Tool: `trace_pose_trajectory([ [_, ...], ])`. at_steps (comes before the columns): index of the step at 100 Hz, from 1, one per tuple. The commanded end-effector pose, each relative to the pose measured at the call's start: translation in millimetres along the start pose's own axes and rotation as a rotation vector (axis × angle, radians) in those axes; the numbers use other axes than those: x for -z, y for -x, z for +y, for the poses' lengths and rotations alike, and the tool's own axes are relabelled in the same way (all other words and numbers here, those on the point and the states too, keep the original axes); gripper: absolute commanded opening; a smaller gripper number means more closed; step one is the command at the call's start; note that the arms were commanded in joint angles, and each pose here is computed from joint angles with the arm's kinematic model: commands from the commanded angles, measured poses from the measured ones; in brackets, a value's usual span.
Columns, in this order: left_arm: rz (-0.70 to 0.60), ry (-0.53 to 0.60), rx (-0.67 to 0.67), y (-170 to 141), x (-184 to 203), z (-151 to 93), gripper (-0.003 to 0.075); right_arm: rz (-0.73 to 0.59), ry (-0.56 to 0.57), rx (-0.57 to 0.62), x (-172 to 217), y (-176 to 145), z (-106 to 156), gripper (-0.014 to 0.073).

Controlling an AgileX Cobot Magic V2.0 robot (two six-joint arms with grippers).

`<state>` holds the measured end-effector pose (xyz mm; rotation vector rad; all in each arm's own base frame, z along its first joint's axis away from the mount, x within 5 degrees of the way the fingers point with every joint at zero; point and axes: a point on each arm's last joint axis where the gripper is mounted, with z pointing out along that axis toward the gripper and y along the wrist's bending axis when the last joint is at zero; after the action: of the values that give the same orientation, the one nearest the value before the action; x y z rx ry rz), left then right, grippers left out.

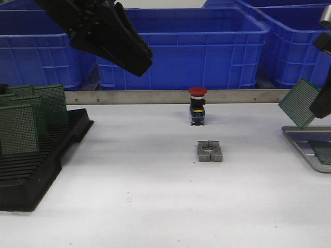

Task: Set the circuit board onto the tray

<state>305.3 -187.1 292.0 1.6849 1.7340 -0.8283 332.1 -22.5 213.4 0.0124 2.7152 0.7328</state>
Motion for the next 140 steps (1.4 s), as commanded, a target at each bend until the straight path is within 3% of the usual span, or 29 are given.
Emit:
trace_pose_trajectory([
  [1, -0.088, 0.022, -0.026, 24, 14, -8, 0.0463, -0.058, 0.003, -0.031, 12, 8, -7, -0.0065],
  [26, -0.088, 0.022, -0.026, 24, 14, -8, 0.0463, -0.070, -0.035, -0.084, 0, 11, -29, -0.0060],
  [33, -0.088, 0.022, -0.026, 24, 14, -8, 0.0463, -0.072, -0.040, -0.087, -2, 12, -31, -0.0020],
  [42, -0.088, 0.022, -0.026, 24, 14, -8, 0.0463, -0.062, -0.036, -0.092, -5, 11, -33, 0.0089],
  [59, -0.088, 0.022, -0.026, 24, 14, -8, 0.0463, -0.066, -0.046, -0.089, -5, 12, -34, 0.0384],
  [72, -0.088, 0.022, -0.026, 24, 14, -8, 0.0463, -0.079, -0.061, -0.080, -3, 14, -36, 0.0470],
  [90, -0.089, 0.026, -0.029, 24, 16, -8, 0.0462, -0.058, -0.104, -0.014, 14, 20, -39, 0.0469],
  [105, -0.101, 0.044, -0.048, 31, 21, -7, 0.0448, -0.123, -0.133, 0.038, 40, 23, -28, 0.0436],
  [112, -0.109, 0.059, -0.026, 36, 26, -4, 0.0356, -0.176, -0.153, 0.068, 52, 25, -19, 0.0333],
  [126, -0.119, 0.065, 0.079, 41, 43, -2, -0.0016, -0.282, -0.198, 0.150, 72, 20, 5, -0.0041],
  [127, -0.120, 0.063, 0.080, 41, 44, -2, -0.0018, -0.288, -0.200, 0.166, 74, 19, 8, -0.0074],
  [140, -0.119, 0.041, 0.175, 37, 61, 1, -0.0020, -0.366, -0.210, 0.233, 88, 6, 33, -0.0059],
])
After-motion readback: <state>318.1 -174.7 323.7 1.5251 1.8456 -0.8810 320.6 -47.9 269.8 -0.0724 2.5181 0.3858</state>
